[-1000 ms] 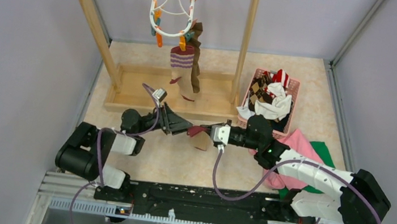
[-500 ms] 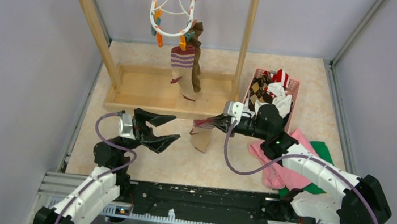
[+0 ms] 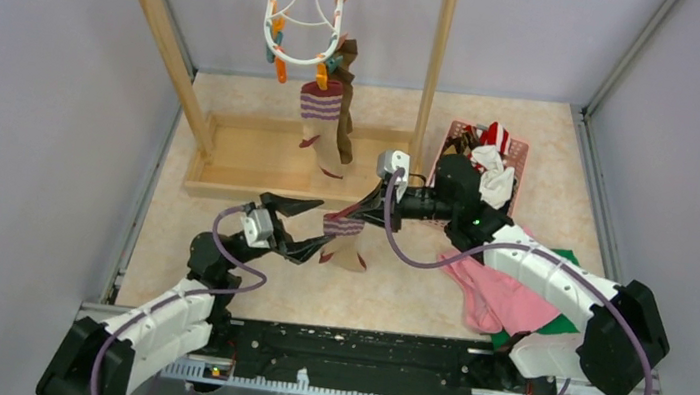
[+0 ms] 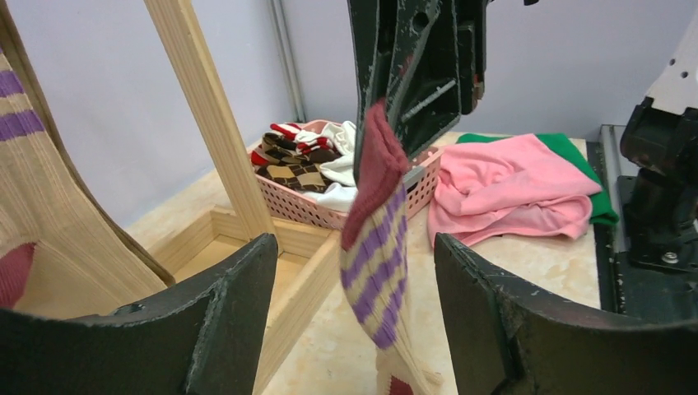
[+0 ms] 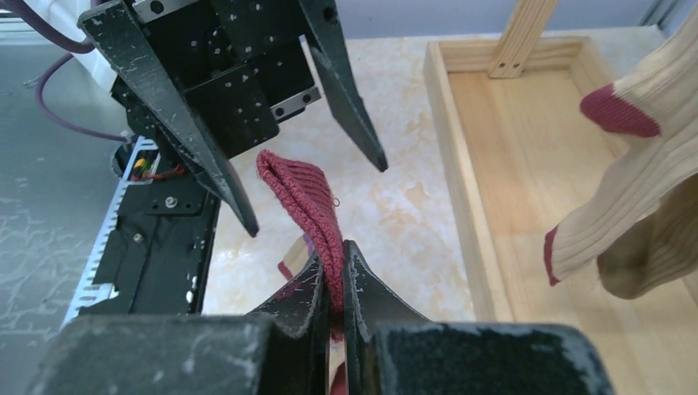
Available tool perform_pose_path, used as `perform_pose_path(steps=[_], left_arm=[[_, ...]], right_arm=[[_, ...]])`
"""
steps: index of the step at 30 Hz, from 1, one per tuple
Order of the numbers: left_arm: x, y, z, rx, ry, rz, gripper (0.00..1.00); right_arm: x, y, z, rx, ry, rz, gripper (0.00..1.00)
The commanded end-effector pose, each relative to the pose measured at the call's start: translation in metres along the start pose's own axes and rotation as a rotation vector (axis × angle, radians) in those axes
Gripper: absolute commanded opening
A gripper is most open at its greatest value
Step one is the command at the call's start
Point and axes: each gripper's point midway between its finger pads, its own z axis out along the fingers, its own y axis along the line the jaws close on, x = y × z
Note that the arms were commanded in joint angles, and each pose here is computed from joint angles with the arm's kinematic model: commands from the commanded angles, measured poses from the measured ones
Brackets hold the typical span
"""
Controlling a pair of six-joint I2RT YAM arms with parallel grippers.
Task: Clip the socks to the hanger
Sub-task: Pick up the sock from the bin.
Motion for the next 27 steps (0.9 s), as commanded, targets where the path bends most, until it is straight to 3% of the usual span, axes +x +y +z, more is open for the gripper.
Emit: perform_pose_path(steps=[1,10,16,18,24,27], left_arm=[[-0.023,0.011,0.016,0.012,-0.061,0.163,0.75],[-0.016,0.007,0.029,0.078,-0.035,0.073,0.5],[-0.019,0.004,0.027,0.084,-0.048,0.064,0.46],[-0.02,0.003,0.027,0.088,-0.049,0.062,0.39],[-0.019,0.001,0.026,0.093,-0.046,0.059,0.02],[-0.02,0.004,0.025,0.068,-0.043,0.052,0.0]], right_arm=[[-0.019,0.003,0.004,-0.05,-0.027,-0.008,0.0],[-0.015,0.0,0.009,-0.065,-0.023,0.001,0.0],[-0.014,-0.002,0.012,-0.067,-0.022,0.001,0.0],[-0.014,-0.003,0.012,-0.067,-0.022,0.002,0.0],[-0.015,-0.003,0.013,-0.066,-0.024,0.0,0.0],[-0.013,-0.005,0.012,-0.055,-0.019,-0.002,0.0]])
